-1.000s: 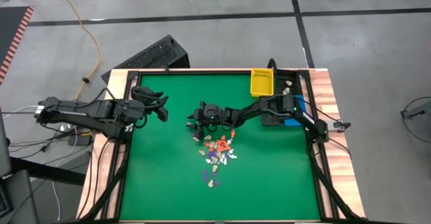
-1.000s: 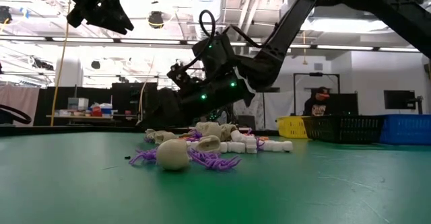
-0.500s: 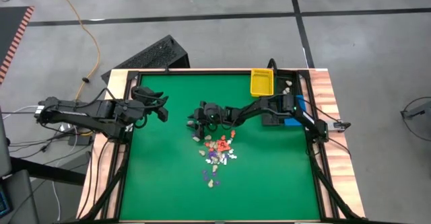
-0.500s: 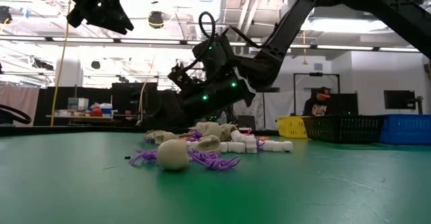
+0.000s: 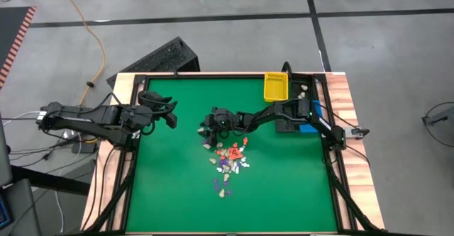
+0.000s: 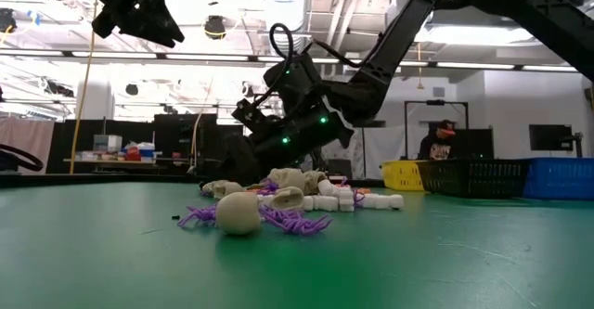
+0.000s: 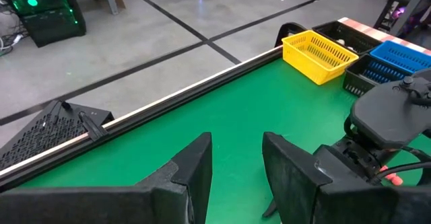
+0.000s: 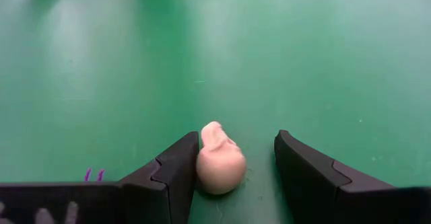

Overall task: Sort Halloween decoration
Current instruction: Put the gray skull toy into the top black basket

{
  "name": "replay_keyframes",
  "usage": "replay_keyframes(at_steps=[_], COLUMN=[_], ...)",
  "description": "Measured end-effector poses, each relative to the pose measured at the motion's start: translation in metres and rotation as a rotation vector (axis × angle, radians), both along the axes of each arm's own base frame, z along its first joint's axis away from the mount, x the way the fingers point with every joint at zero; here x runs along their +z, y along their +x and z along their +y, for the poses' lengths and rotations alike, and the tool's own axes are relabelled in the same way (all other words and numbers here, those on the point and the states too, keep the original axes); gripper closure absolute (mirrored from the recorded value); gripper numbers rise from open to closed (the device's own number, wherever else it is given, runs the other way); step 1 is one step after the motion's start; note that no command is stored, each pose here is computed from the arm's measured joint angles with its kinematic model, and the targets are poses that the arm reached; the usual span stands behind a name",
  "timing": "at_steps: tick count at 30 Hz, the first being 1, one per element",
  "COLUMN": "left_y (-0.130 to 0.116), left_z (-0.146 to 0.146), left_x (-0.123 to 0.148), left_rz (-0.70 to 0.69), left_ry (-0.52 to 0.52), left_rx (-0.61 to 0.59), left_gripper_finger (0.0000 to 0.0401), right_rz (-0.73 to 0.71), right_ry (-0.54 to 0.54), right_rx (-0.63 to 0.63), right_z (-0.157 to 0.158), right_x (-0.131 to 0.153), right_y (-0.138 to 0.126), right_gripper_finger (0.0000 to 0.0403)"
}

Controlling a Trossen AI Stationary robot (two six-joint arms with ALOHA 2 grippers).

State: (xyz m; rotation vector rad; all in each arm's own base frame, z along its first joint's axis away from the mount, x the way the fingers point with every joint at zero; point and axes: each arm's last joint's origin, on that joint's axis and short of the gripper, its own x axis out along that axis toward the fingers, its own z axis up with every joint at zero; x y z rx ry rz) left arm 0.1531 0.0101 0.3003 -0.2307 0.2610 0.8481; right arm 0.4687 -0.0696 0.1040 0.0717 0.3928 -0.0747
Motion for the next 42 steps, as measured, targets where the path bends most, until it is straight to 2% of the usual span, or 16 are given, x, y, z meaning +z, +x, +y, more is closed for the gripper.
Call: replay_keyframes(at_steps=[7,22,34,42], left_y=[0.0,0.0,0.0,0.0], left_z=[0.0,0.0,0.0,0.0], left_x=[0.0,0.0,0.0,0.0], left_rz=[-0.001,0.0,0.0,0.0], left_ry=[0.0,0.0,-0.004,-0.009], left_rx=[0.0,0.0,-0.008,-0.016], left_gripper_finger=[0.028,0.028,0.028,0.028], right_rz=[0.021,0.042,0.023,-0.05], right_ry=[0.003,0.001,0.0,0.057], right_rx=[0.0,0.001,-0.006,-0.031], right_z=[0.0,0.0,-0.004,-0.015], right_x=[-0.001,-0.002,-0.001,0.005], right_y=[-0.001,-0.002,-0.002,-0.001], right_gripper_finger=[0.0201,0.0289,0.0292,0.0292])
